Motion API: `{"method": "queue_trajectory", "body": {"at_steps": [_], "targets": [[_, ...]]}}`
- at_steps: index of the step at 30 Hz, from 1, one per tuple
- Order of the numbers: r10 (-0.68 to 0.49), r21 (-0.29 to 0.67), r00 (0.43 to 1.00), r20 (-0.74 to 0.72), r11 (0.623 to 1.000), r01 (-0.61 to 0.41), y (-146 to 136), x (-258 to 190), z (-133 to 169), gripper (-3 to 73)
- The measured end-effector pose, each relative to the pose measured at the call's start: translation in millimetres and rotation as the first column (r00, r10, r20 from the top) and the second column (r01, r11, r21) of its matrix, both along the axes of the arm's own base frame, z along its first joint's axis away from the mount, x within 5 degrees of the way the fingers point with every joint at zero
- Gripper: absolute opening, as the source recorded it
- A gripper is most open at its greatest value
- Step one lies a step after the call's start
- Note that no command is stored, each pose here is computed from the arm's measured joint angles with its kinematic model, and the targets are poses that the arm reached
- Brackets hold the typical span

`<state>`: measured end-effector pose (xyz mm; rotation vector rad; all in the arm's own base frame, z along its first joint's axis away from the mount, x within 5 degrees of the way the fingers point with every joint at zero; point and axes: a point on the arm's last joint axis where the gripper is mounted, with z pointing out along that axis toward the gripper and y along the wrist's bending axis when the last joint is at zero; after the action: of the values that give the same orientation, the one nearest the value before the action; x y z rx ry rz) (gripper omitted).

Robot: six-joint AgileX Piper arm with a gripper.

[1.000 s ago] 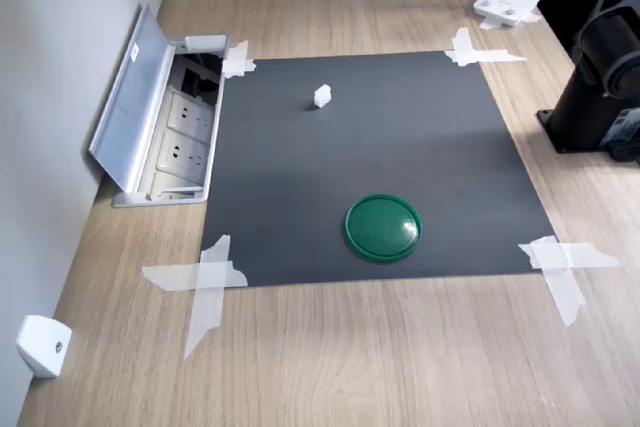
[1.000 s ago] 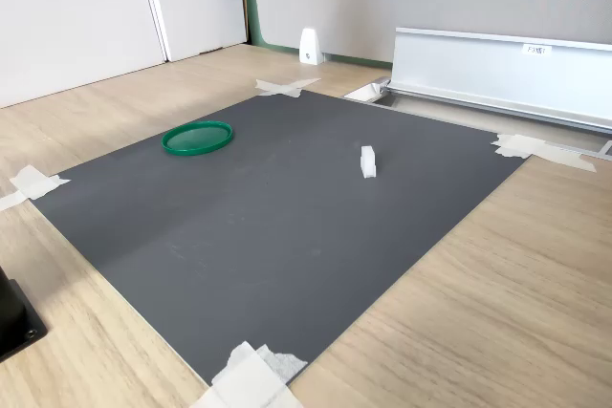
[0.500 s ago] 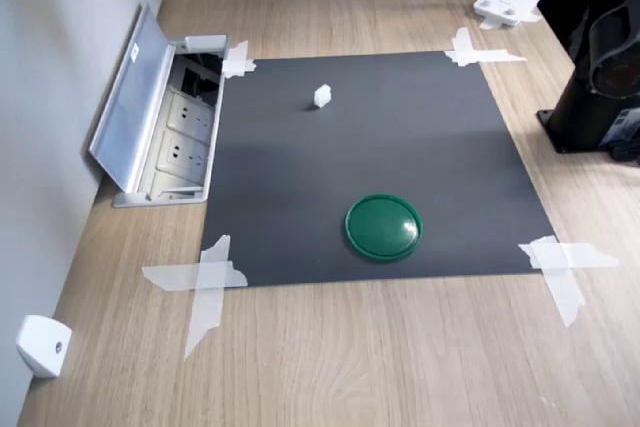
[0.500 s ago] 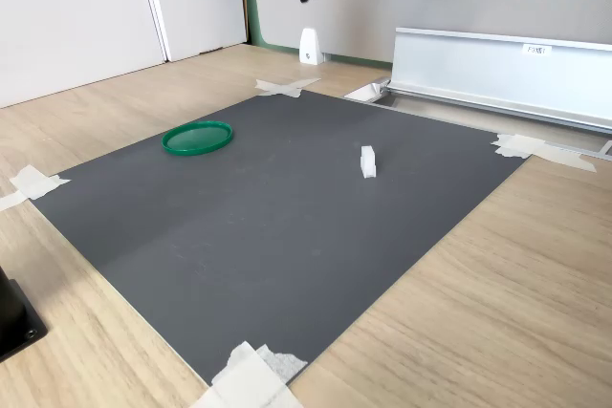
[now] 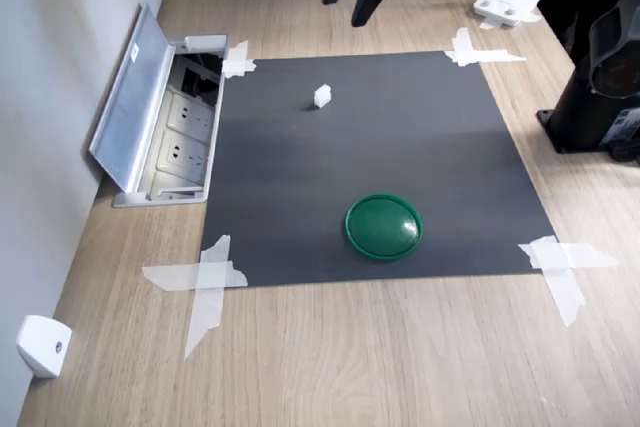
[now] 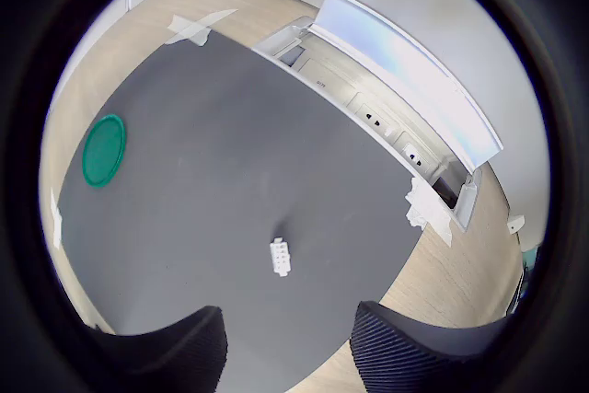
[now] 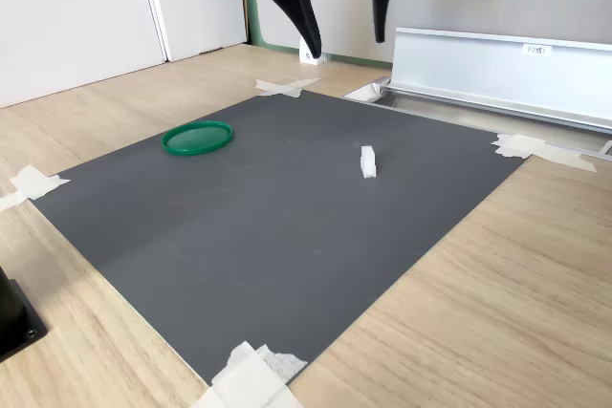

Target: Grasp a white terminal and put it on the green lid.

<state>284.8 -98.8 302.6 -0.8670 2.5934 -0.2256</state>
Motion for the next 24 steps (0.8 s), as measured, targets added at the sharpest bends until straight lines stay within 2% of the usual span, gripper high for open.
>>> {"method": "queue_trajectory", "body": {"at_steps": [3,7,12,18,24], "targets": [[-0.014,0.022,1.0,-0.01,1.0,0.014,-3.7,11.9,6.5,58.2],[0.03,0.022,0.998,-0.062,0.999,-0.028,1.9,27.5,6.8,57.7],[0.068,0.025,0.989,-0.13,0.998,-0.065,15.9,40.7,-11.1,57.6],[0.063,-0.036,0.987,-0.149,0.997,-0.069,9.3,45.2,-38.5,57.6],[0.104,-0.047,0.975,-0.197,0.992,-0.116,8.5,43.0,-71.2,57.6]]}}
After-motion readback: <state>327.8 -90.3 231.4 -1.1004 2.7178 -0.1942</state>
